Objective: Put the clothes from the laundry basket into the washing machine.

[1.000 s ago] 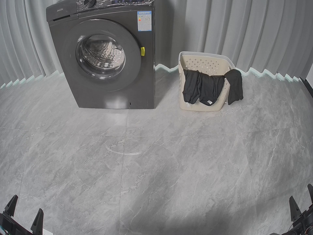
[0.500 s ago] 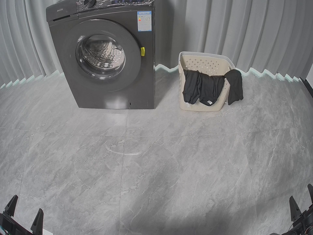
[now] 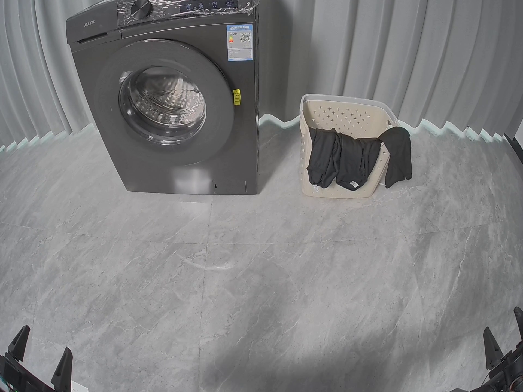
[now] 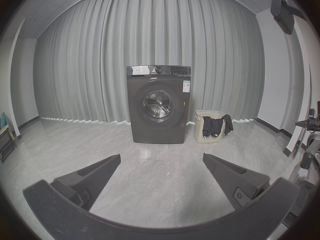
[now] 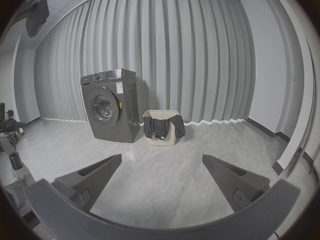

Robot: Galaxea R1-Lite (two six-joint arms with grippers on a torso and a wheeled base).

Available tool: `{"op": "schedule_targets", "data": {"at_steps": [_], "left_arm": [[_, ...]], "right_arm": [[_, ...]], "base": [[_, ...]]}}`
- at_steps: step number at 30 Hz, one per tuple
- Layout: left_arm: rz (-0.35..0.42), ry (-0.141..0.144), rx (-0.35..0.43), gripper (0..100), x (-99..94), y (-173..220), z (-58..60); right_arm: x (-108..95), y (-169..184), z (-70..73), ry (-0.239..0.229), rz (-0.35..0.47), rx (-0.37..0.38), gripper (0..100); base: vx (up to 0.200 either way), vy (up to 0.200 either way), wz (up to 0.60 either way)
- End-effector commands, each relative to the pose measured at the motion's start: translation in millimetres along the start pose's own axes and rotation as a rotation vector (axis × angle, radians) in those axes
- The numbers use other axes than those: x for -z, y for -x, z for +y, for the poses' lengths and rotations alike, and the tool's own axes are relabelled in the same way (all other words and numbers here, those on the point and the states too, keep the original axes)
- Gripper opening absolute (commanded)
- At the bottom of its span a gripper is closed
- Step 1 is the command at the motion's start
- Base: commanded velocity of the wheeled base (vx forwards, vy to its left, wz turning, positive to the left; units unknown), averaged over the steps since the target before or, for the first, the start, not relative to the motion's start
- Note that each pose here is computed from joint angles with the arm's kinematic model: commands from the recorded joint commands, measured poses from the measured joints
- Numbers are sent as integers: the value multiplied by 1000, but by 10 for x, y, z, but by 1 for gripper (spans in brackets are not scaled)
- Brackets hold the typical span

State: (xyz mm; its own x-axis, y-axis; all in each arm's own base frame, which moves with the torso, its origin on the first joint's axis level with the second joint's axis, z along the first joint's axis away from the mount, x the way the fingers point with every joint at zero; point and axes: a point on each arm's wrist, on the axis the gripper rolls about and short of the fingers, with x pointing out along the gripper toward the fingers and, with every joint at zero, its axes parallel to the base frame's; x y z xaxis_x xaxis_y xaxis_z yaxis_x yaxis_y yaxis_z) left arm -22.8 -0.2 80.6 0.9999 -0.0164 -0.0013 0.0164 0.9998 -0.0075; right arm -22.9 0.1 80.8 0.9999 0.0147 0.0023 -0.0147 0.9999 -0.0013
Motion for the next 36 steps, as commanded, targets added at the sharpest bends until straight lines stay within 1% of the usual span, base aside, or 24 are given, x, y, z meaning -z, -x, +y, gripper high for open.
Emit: {"op": "schedule_targets", "data": {"at_steps": [1, 10, 26, 30, 32, 34, 36], "left_arm": [[-3, 0, 1, 100, 45, 3, 0], [-3, -1, 1, 100, 45, 3, 0], [-3, -1, -1, 100, 45, 3, 1], [-1, -6, -1, 100, 46, 3, 1], [-1, -4, -1, 100, 46, 3, 1], [-3, 5, -3, 100, 45, 3, 1], [-3, 5, -3, 100, 45, 3, 1]], "right_arm": [[50, -9, 0, 0, 12, -1, 100], [50, -9, 0, -1, 12, -1, 100], [50, -9, 0, 0, 12, -2, 100], [50, -9, 0, -1, 12, 1, 100], [50, -9, 0, -1, 12, 1, 100], [50, -9, 0, -1, 12, -1, 100], [50, -9, 0, -1, 12, -1, 100]], "base": [[200, 0, 0], [200, 0, 0], [0, 0, 0], [0, 0, 0], [0, 0, 0], [0, 0, 0], [200, 0, 0]]}}
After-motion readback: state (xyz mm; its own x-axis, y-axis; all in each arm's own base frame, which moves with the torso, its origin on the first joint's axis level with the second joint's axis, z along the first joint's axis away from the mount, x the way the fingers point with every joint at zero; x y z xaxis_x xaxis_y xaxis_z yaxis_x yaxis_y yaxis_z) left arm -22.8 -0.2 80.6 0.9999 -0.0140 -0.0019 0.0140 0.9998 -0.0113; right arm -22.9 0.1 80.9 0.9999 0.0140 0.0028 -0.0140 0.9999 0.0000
